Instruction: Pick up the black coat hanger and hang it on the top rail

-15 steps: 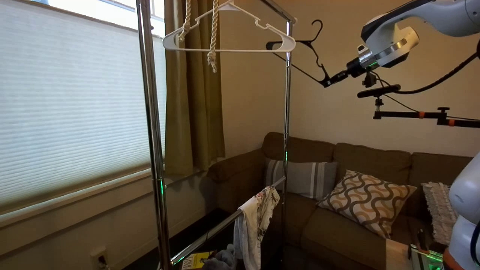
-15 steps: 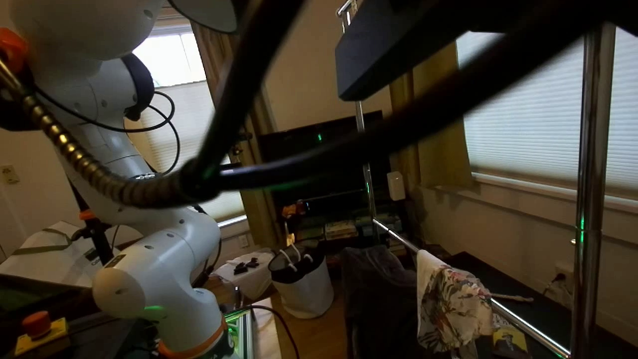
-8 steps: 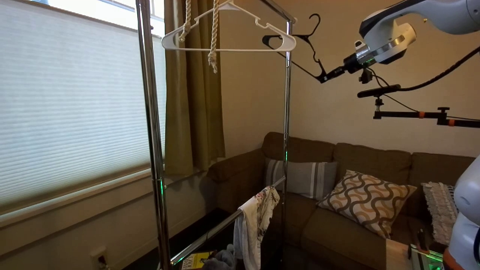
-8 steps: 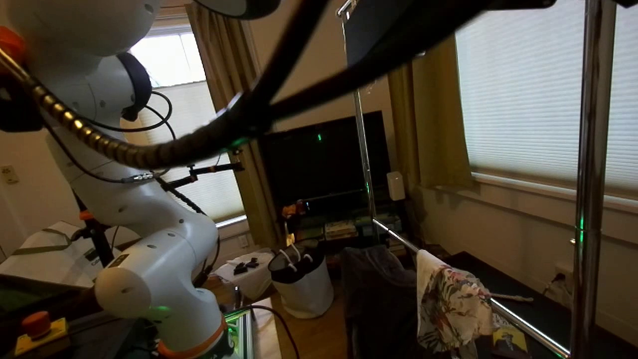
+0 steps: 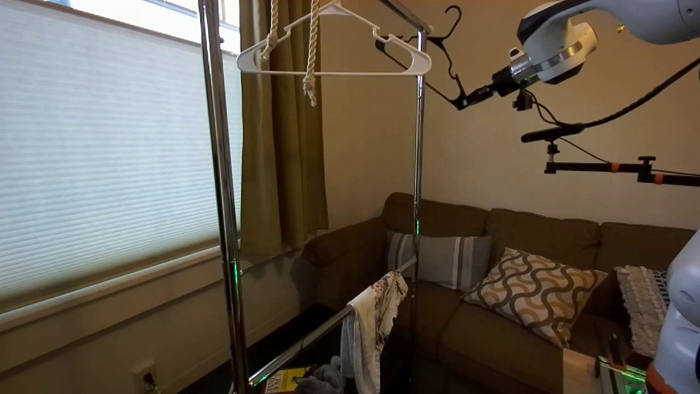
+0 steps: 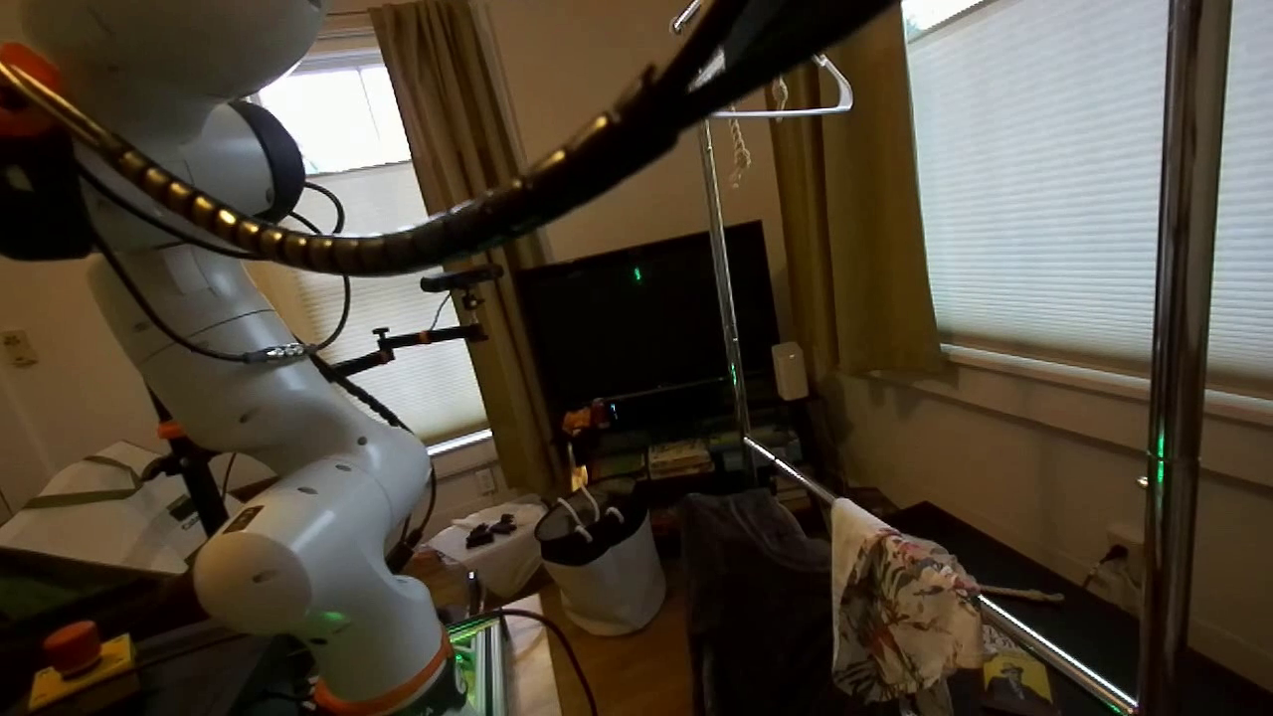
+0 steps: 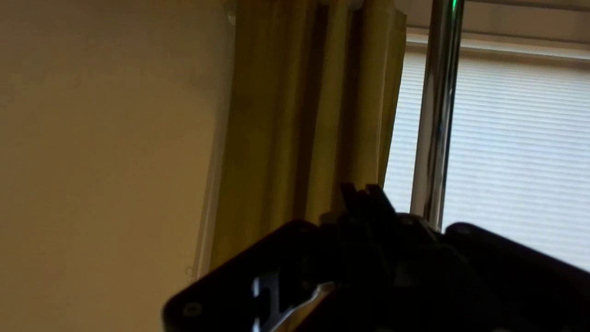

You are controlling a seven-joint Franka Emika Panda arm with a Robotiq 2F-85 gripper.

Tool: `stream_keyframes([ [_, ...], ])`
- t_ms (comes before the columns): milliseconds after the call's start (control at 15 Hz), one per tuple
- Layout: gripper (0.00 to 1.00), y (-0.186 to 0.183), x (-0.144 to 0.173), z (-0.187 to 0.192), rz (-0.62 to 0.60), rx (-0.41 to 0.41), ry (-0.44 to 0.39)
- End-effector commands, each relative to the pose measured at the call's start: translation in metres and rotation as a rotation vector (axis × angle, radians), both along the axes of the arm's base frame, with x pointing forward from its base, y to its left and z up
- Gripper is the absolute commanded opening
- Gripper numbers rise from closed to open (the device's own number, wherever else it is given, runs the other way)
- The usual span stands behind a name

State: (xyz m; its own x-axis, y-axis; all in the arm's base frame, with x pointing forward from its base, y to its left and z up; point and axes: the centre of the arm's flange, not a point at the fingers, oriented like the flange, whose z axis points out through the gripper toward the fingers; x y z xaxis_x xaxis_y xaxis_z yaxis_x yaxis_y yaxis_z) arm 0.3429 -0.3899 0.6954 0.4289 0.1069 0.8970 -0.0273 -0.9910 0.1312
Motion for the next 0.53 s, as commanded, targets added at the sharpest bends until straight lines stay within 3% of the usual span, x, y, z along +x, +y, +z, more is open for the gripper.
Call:
stream_keyframes([
  [0,0.02,-0.004,0.020,0.010,-0.017,0.041,0.038],
  [467,0.02,0.014,0.044,0.005,-0.020,0.036,0.086],
])
